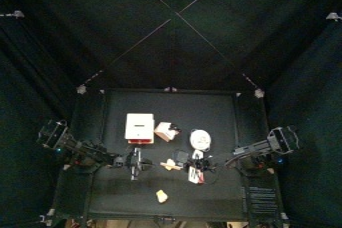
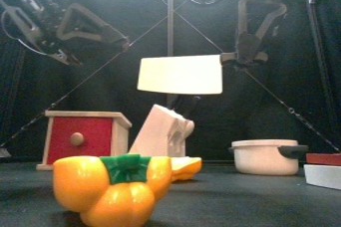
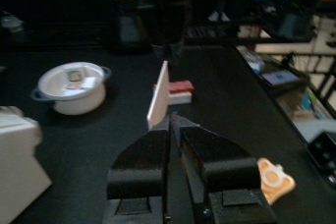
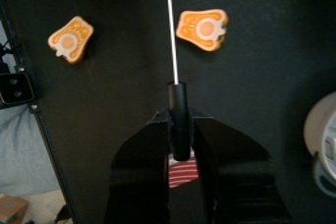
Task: Put cleaver in holder
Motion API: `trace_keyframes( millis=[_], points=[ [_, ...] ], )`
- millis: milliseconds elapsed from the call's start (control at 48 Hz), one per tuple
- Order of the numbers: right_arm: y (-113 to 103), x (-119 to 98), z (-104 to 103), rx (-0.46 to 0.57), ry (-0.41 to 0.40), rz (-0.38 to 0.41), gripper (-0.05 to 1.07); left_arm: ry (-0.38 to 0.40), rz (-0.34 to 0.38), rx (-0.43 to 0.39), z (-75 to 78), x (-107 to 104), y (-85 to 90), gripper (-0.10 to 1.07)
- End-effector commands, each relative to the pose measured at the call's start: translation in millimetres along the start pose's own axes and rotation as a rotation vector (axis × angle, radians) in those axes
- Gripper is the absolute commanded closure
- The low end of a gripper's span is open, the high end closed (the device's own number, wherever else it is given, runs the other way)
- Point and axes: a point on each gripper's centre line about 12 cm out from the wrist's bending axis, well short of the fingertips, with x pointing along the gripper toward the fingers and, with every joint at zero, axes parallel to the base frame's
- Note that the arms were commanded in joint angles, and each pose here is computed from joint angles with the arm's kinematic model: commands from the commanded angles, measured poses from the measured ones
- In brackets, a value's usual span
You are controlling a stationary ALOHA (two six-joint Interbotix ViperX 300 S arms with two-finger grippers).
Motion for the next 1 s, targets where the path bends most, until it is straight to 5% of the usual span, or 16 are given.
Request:
trace_keyframes(
  millis=[0,208,312,625,979],
  points=[
    [-8,-33,20,0.057,-0.066,0.021,0.55,-0.068,0.102,-0.055,21.3,0,27.3,0.46],
    [-40,-56,37,0.205,-0.064,-0.003,0.55,-0.112,0.345,-0.165,35.3,-1,87.4,0.54],
    [-55,-62,44,0.243,-0.052,-0.036,0.55,-0.112,0.403,-0.182,35.2,2,103.2,0.62],
    [-79,-90,65,0.305,-0.016,-0.123,0.55,-0.063,0.485,-0.207,19.0,8,121.8,0.82],
    [-85,-115,86,0.324,0.050,-0.137,0.55,-0.018,0.588,-0.295,8.6,11,141.0,0.85]
  ],
)
